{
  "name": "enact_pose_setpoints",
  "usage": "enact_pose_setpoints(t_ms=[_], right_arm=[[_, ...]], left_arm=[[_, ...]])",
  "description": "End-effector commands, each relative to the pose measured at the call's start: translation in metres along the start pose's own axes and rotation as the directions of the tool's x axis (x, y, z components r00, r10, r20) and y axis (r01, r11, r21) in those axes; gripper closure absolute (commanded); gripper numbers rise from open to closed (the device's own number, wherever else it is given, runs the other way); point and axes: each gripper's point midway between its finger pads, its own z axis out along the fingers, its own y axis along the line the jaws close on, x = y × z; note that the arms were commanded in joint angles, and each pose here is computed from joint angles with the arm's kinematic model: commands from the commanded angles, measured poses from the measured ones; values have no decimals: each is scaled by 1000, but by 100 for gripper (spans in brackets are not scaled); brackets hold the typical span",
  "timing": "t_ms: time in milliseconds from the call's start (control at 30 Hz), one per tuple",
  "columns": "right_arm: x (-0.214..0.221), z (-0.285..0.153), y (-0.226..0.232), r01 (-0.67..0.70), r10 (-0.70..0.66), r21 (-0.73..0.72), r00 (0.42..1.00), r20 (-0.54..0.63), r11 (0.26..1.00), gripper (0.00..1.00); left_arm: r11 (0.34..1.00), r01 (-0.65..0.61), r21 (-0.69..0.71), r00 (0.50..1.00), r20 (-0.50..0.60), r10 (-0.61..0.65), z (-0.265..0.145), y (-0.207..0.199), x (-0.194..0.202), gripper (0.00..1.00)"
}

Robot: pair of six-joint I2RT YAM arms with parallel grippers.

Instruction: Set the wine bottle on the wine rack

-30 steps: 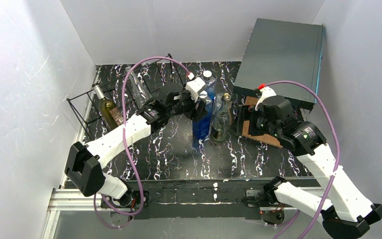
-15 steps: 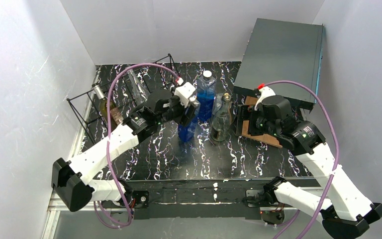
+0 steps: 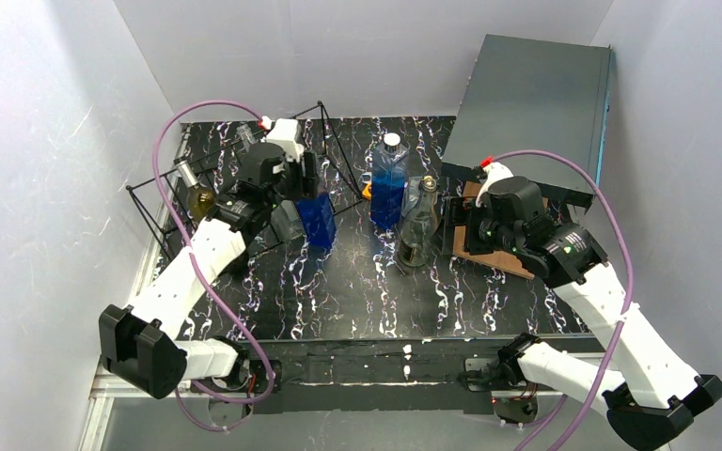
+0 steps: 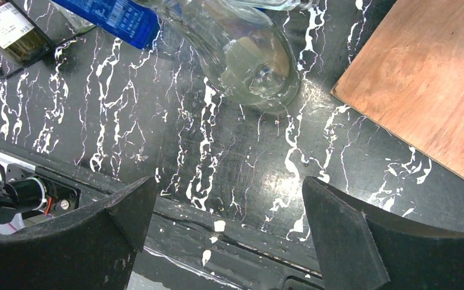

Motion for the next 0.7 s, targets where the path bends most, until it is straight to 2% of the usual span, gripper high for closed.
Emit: enact_pose_setpoints(t_ms=[0,200,500,567,633,667], right_arm=[[-9,-3,7,-6,7,-30,999,44,1000,0],[-7,-2,4,-2,2,-17,999,39,1000,0],[-6,8,8,-3,3,-33,1000,19,999,0],[-6,9,9,-1,2,-36,1000,18,999,0],[-5,11,9,-1,1,-33,1000,12,999,0],[-5,12,9,-1,1,-35,1000,9,999,0]], left_arm=[[993,118,-8,962,250,-112,-36,9,-85,100],[993,86,-87,952,301,-56,-76,25,-106,100],[971,86,-225,897,441,22,-128,57,-129,100],[936,124,-330,901,433,33,-136,77,-127,100],[832,235,-502,912,410,-10,-147,113,-117,100],[809,258,-529,917,399,-32,-146,119,-114,100]])
